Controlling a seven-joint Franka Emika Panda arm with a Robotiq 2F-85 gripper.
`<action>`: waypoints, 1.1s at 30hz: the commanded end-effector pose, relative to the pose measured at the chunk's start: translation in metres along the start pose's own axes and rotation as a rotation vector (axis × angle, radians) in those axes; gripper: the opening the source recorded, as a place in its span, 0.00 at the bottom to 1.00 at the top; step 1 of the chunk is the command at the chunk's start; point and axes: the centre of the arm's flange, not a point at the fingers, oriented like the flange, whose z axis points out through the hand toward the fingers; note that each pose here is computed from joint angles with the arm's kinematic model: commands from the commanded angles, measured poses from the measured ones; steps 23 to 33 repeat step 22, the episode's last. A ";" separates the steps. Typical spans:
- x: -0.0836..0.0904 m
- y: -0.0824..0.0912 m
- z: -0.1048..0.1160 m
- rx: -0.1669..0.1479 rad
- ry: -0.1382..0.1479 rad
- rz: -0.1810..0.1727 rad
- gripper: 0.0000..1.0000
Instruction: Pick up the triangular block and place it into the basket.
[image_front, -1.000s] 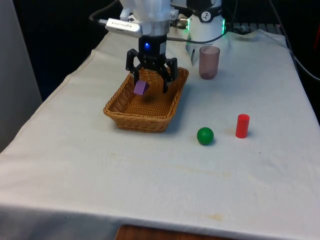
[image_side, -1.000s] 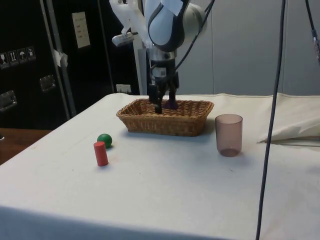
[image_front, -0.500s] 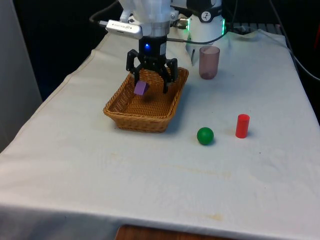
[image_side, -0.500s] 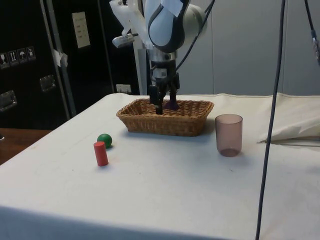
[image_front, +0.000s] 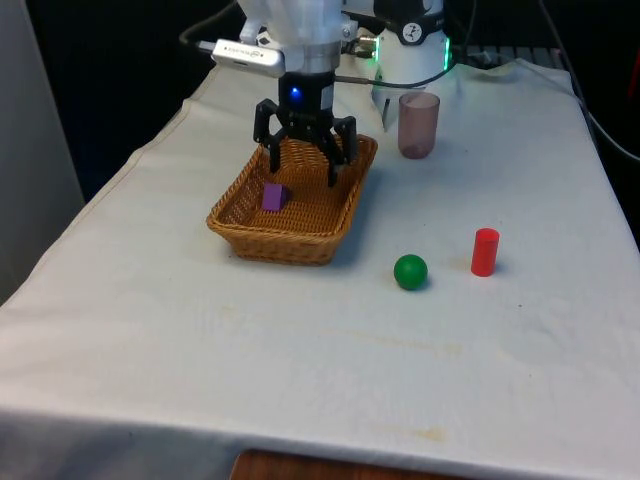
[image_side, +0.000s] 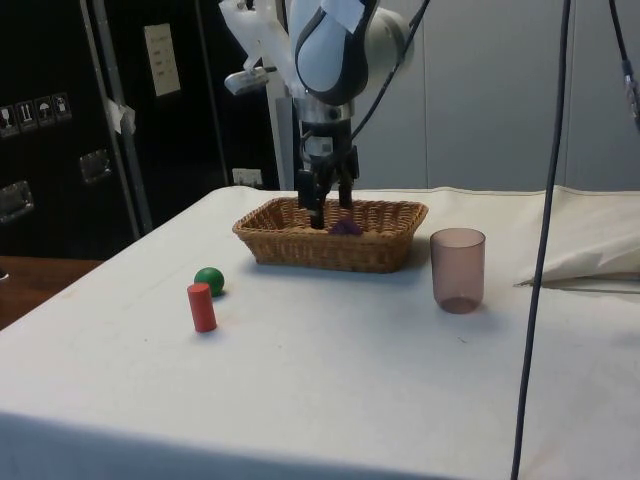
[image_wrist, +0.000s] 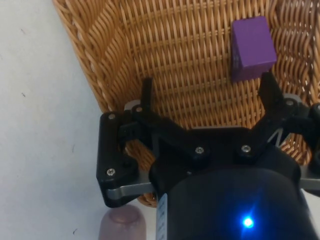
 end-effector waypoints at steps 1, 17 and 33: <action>0.000 -0.001 -0.001 0.006 0.004 0.000 1.00; 0.003 -0.001 -0.026 0.022 0.022 0.002 1.00; 0.004 -0.002 -0.034 0.034 0.027 0.001 1.00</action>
